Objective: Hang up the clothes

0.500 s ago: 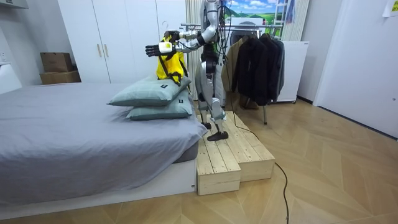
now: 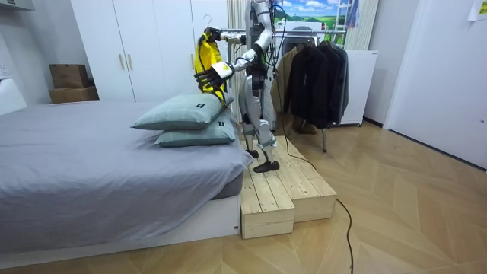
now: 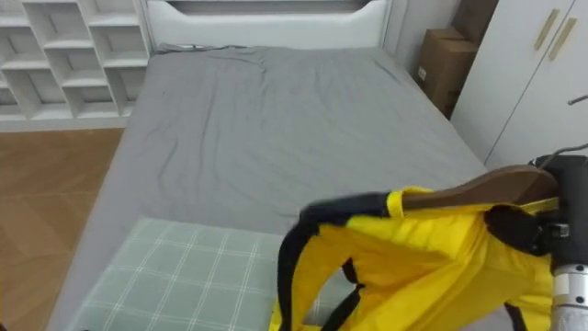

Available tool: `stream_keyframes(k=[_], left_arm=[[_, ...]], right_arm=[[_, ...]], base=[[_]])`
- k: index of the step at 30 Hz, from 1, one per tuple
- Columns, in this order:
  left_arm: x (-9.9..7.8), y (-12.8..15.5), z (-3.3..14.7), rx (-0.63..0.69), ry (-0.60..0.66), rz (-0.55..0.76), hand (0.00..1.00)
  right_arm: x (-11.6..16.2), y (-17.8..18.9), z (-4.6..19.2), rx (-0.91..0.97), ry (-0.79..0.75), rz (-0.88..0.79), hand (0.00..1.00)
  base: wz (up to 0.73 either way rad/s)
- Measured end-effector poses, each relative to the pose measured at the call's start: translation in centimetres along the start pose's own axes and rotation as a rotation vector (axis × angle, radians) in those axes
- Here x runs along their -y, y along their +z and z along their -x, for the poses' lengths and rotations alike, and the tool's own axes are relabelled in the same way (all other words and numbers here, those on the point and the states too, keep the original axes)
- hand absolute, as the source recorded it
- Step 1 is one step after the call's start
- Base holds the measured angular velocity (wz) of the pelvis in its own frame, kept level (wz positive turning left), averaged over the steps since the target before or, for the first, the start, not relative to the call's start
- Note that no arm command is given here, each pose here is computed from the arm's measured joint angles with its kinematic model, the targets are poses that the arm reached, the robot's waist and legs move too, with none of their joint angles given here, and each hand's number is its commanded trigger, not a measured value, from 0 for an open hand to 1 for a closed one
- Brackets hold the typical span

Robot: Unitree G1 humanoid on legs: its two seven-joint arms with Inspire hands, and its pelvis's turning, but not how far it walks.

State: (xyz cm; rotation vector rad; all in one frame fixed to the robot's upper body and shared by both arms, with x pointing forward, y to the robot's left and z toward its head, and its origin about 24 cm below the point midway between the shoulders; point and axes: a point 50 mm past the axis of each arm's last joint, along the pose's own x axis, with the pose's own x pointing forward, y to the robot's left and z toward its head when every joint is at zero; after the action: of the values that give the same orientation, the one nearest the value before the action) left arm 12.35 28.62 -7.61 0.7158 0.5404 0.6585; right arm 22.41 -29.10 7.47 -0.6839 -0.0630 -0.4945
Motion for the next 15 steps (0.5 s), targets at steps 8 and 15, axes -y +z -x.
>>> stream_keyframes(k=[8, 15], left_arm=[[-0.2, -3.5, 1.7, -0.134, -0.02, -0.027, 0.0], [-0.3, -6.6, 3.2, -0.295, -0.037, -0.039, 0.0]], right_arm=[[0.4, 0.3, -0.1, 0.008, -0.031, 0.01, 1.0], [0.8, -0.4, 0.2, -0.029, -0.04, 0.033, 1.0]], base=[[0.02], [0.0]])
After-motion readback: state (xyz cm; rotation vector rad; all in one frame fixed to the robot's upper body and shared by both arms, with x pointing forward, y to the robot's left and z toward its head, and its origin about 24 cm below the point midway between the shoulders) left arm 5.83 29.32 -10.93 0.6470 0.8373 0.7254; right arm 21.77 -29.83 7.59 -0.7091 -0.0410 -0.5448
